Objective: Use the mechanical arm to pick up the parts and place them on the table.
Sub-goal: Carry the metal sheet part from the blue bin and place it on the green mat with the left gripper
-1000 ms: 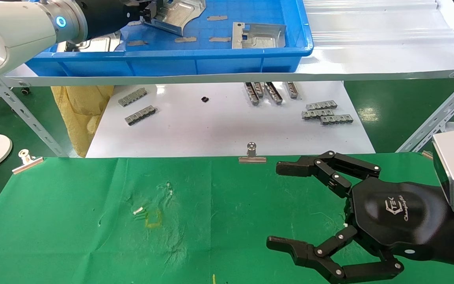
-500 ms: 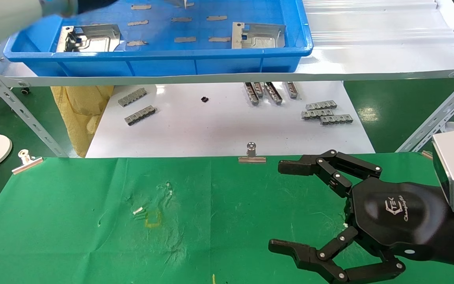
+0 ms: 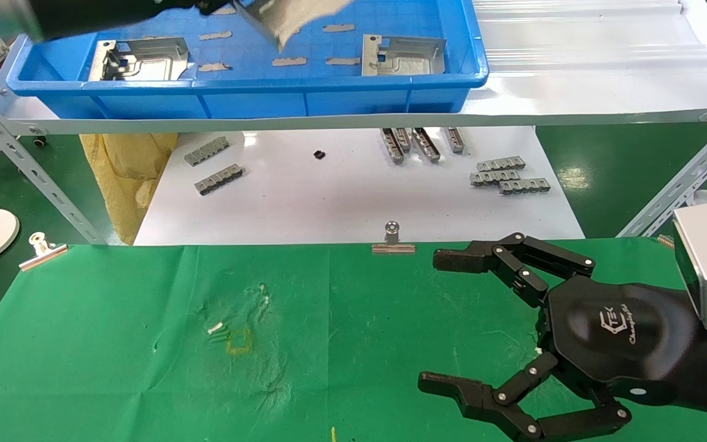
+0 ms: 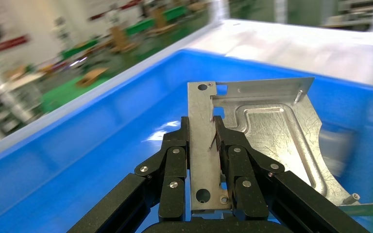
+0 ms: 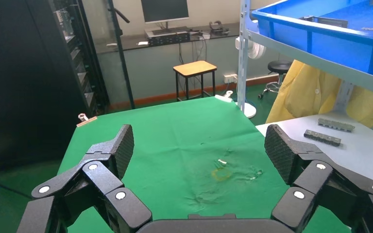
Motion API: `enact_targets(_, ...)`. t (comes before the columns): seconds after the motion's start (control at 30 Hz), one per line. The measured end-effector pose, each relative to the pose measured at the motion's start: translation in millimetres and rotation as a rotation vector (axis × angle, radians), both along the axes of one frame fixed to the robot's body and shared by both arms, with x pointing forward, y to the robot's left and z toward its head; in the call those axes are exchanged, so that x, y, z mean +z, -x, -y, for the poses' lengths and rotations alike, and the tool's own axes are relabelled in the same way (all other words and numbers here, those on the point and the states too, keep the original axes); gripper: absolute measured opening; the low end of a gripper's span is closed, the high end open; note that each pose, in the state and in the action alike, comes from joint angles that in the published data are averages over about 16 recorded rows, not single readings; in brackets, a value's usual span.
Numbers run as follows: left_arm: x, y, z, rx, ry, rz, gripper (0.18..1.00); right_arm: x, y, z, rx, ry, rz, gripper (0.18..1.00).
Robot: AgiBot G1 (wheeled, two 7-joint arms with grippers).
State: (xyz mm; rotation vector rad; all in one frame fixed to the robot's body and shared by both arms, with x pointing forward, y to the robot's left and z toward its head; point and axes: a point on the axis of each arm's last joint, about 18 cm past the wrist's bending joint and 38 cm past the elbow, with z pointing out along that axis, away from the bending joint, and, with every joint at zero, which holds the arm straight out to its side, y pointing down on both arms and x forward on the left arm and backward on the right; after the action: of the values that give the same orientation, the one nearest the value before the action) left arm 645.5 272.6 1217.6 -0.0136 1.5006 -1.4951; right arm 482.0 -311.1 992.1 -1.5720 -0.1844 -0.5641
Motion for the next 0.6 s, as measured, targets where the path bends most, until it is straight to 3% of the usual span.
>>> enact_targets(0.3, -39, 38, -17, -0.173, -0.149, 0.065, 0.274, 0, 0, 0, 0.000, 0.000, 0.000, 1.000)
enact_targets(0.6, -99, 47, -39, -0.189, -0.313, 0.086, 0.274, 0, 0, 0, 0.000, 0.000, 0.000, 1.000)
